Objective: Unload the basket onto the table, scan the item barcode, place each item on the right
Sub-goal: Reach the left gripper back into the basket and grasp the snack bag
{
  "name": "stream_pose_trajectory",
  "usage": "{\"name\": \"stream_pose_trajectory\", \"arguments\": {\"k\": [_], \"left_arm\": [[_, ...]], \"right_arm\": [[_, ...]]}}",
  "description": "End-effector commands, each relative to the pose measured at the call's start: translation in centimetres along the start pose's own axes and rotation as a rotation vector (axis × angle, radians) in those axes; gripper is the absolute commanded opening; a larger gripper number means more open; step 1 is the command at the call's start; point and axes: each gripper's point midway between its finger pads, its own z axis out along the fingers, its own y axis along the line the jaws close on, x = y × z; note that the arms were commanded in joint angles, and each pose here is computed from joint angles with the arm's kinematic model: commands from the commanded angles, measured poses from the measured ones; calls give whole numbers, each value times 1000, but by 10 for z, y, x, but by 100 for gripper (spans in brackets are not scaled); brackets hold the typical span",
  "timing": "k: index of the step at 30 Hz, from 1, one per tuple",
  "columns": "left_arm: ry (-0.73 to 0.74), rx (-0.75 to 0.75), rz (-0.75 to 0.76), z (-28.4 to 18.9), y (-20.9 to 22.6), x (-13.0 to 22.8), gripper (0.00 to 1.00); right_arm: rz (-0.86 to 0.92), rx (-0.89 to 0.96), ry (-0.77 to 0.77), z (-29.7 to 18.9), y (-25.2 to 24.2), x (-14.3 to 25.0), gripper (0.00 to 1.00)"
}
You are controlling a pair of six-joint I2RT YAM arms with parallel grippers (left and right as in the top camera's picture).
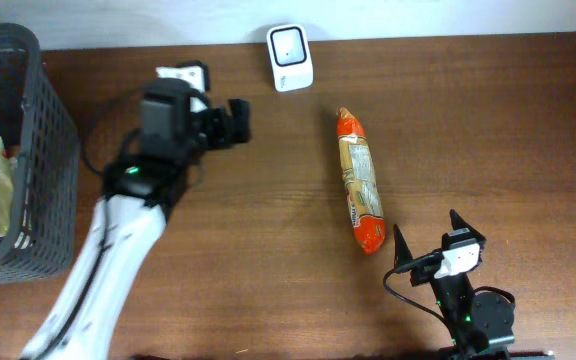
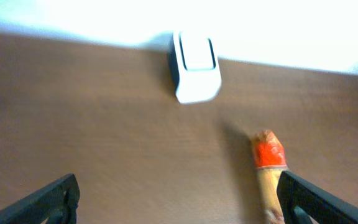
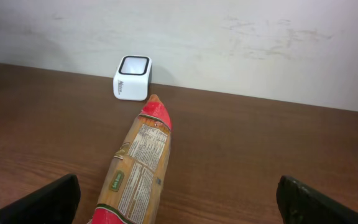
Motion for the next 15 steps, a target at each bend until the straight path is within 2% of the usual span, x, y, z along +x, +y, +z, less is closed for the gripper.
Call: {"name": "stream_pose_trajectory", "arguments": {"k": [1,4,6,8,9,13,15], "left_arm": [[-244,-172,258,-84,60,-94,99],[-441,-394,180,-168,136,-171,99],[-503,-599,123,-220,189,-188,99],[-421,-798,137,-242,236,-171,100],[-316,-905,119,-243,266,-151,100],[-106,-937,55,-192,318,-105,100],[31,-947,14,-166,347,-73,94]], "right_arm": [[2,-1,5,0,0,3,99],[2,-1,5,0,0,3,99],[2,0,5,0,0,3,99],[2,0,5,0,0,3,99],[2,0,5,0,0,3,99],[2,-1,5,0,0,3,99],[2,-1,5,0,0,3,99]]}}
